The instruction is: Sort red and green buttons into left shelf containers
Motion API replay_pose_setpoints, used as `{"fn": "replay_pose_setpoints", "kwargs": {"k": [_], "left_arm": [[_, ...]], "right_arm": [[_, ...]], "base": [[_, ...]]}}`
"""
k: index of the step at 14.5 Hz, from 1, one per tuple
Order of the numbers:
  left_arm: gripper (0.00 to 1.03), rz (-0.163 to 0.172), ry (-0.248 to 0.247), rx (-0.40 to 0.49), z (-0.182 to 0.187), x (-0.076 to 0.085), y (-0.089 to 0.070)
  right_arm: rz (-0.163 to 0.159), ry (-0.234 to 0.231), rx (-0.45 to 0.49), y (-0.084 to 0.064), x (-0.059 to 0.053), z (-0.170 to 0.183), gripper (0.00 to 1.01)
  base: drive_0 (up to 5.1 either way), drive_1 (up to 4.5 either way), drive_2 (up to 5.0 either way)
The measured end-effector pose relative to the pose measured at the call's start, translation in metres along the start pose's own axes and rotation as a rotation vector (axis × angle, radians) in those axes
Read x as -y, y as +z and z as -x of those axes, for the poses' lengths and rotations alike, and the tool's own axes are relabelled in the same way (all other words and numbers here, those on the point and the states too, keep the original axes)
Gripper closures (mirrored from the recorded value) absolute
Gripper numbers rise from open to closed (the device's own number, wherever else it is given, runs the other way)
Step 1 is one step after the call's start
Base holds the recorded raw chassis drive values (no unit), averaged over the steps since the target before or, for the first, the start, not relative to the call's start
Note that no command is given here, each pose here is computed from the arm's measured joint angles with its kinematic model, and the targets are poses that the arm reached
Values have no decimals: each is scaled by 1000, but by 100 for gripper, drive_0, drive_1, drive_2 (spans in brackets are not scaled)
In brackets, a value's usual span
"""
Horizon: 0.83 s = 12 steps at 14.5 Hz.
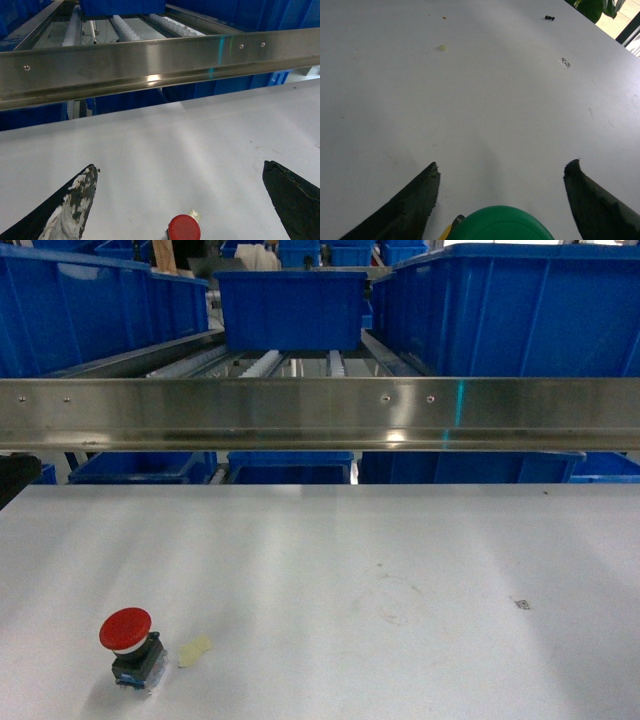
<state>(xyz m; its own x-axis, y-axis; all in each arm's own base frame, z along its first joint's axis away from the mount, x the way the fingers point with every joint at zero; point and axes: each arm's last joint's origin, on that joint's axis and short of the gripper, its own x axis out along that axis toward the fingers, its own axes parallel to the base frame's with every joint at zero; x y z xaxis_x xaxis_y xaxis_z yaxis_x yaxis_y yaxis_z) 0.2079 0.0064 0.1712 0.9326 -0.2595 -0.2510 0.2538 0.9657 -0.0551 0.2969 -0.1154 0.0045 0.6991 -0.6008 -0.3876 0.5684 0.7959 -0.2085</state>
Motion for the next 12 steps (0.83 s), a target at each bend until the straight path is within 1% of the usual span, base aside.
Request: {"fn": "replay_pose_setpoints", "kwargs": {"k": [2, 4, 5, 8, 9, 10, 11, 12], "left_arm": [[5, 0, 0, 1, 0, 0, 0], [5, 0, 0, 0, 0, 0, 0], [5, 0, 0, 0, 0, 0, 0], [5, 0, 0, 0, 0, 0, 0], [5, 0, 0, 0, 0, 0, 0], [5, 0, 0, 1, 0, 0, 0], [5, 0, 0, 0, 0, 0, 0], [5, 0, 0, 0, 0, 0, 0]], "right_arm": [[1, 0, -1, 0, 0, 0, 45], [1, 1, 0, 0, 0, 0, 69], [1, 1, 0, 0, 0, 0, 70], [-2, 4, 7, 2, 1, 2, 70], [-3, 21, 18, 6, 1, 8, 70], [-11, 39, 53, 18, 4, 16, 70], [-19, 67, 109, 36, 8, 26, 70], [-18, 95, 146, 50, 11, 36, 70]], "base": [[0, 0, 0], [0, 0, 0], [0, 0, 0], [0, 0, 0], [0, 0, 0], [0, 0, 0], [0, 0, 0], [0, 0, 0]]}}
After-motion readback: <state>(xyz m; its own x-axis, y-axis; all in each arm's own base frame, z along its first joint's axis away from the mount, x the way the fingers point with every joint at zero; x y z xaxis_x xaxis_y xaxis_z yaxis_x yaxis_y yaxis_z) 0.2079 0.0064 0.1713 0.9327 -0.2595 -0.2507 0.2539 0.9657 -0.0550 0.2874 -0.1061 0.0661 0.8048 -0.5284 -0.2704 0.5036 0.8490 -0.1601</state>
